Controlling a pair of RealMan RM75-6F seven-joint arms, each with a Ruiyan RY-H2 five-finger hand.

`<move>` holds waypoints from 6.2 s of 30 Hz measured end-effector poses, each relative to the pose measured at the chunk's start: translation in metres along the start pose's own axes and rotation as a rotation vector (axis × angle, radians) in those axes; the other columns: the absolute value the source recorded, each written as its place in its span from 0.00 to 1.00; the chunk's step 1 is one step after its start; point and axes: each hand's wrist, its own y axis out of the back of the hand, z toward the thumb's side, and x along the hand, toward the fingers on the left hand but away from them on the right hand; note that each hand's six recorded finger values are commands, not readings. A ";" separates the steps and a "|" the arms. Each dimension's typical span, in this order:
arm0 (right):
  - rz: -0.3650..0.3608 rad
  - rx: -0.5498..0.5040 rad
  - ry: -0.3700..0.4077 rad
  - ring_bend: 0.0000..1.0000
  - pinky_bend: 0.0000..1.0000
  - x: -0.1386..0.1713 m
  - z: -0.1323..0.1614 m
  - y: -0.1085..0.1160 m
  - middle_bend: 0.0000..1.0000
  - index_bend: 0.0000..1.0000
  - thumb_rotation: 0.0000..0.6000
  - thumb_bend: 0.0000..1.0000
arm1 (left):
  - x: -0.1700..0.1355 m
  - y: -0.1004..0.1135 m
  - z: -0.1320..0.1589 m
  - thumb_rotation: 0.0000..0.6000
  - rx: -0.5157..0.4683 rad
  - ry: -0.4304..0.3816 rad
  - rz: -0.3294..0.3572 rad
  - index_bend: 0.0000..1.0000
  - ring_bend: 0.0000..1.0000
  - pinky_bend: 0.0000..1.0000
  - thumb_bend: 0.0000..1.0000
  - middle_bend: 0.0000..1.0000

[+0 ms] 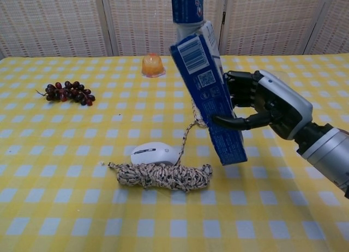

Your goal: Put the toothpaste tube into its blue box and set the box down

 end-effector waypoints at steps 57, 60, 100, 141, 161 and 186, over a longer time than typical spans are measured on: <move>-0.082 -0.164 0.078 0.46 0.57 0.000 0.021 0.008 0.44 0.55 1.00 0.25 | -0.027 -0.013 -0.020 1.00 0.050 -0.054 -0.009 0.01 1.00 1.00 0.19 1.00; -0.083 -0.163 0.079 0.46 0.57 0.000 0.022 0.008 0.44 0.55 1.00 0.25 | -0.026 -0.013 -0.020 1.00 0.052 -0.049 -0.015 0.00 1.00 1.00 0.18 1.00; -0.100 -0.264 0.099 0.43 0.52 0.010 0.017 0.016 0.39 0.53 1.00 0.25 | -0.031 0.014 -0.027 1.00 0.283 -0.144 0.095 0.00 0.68 0.93 0.18 0.72; 0.006 0.331 -0.083 0.41 0.52 0.041 -0.009 0.086 0.39 0.48 1.00 0.25 | -0.060 0.076 -0.078 1.00 0.821 -0.095 0.097 0.17 0.27 0.33 0.19 0.33; 0.239 0.866 -0.473 0.35 0.40 0.105 -0.037 0.155 0.31 0.45 1.00 0.25 | -0.099 0.202 -0.172 1.00 1.361 0.127 0.205 0.08 0.00 0.00 0.18 0.07; 0.041 1.179 -0.441 0.00 0.00 0.149 0.041 0.178 0.00 0.00 1.00 0.25 | -0.165 0.231 -0.179 1.00 1.472 0.230 0.206 0.01 0.00 0.00 0.16 0.00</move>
